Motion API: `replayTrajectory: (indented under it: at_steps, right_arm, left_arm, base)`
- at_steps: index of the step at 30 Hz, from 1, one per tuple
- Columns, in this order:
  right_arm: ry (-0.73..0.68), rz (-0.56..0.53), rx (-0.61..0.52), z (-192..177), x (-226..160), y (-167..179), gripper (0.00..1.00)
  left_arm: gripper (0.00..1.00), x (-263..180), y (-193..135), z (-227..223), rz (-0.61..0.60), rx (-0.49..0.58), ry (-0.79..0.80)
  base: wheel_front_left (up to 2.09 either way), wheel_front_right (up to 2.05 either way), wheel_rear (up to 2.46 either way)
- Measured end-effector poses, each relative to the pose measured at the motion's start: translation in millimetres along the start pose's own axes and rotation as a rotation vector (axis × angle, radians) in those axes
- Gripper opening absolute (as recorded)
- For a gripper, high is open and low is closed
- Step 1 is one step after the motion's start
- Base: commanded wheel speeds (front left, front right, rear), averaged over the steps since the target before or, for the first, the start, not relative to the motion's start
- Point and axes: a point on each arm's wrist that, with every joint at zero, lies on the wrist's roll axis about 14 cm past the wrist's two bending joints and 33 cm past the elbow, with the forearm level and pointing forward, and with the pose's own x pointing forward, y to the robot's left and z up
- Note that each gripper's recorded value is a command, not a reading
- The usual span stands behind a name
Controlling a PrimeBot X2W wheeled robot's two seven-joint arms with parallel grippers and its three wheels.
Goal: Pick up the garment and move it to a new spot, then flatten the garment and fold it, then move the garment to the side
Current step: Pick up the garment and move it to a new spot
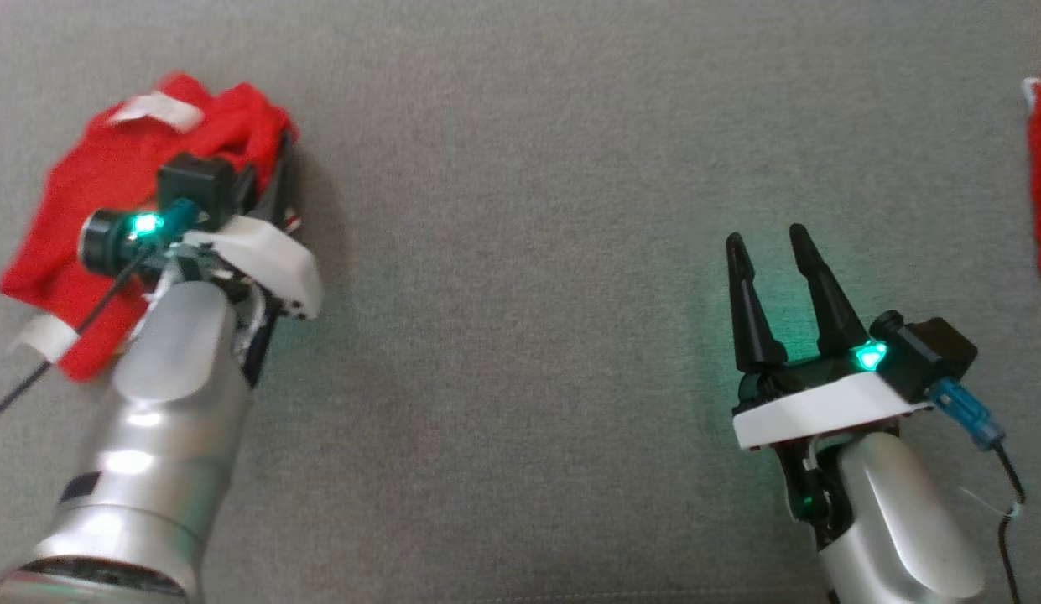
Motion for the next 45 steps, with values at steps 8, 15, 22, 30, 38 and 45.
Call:
replayTrajectory:
  at_steps: [8, 15, 22, 30, 38, 45]
  right_arm:
    - [-0.064, -0.011, -0.017, 27, -14, 0, 1.00]
    - [-0.106, -0.072, -0.016, 43, -34, -16, 1.00]
    - [-0.116, -0.139, -0.004, 46, -53, -33, 1.00]
    - [-0.124, -0.223, 0.021, 48, -70, -57, 1.00]
    - [-0.130, -0.262, 0.027, 49, -77, -68, 1.00]
    - [-0.146, -0.213, 0.016, 55, -67, -55, 1.00]
  left_arm:
    - [0.00, -5, -77, 92, -0.169, -0.002, -0.295]
    - [0.00, -32, -169, 142, -0.412, -0.022, -0.471]
    - [0.00, -68, -252, 148, -0.642, -0.090, -0.512]
    - [1.00, -86, -326, 125, -0.834, -0.075, -0.421]
    - [1.00, -84, -340, 100, -0.872, -0.047, -0.336]
    - [1.00, -78, -310, 123, -0.747, -0.062, -0.390]
  base:
    - [0.00, 0.00, 0.00]
    - [0.00, 0.00, 0.00]
    - [0.00, 0.00, 0.00]
    - [0.00, 0.00, 0.00]
    - [0.00, 0.00, 0.00]
    - [0.00, 0.00, 0.00]
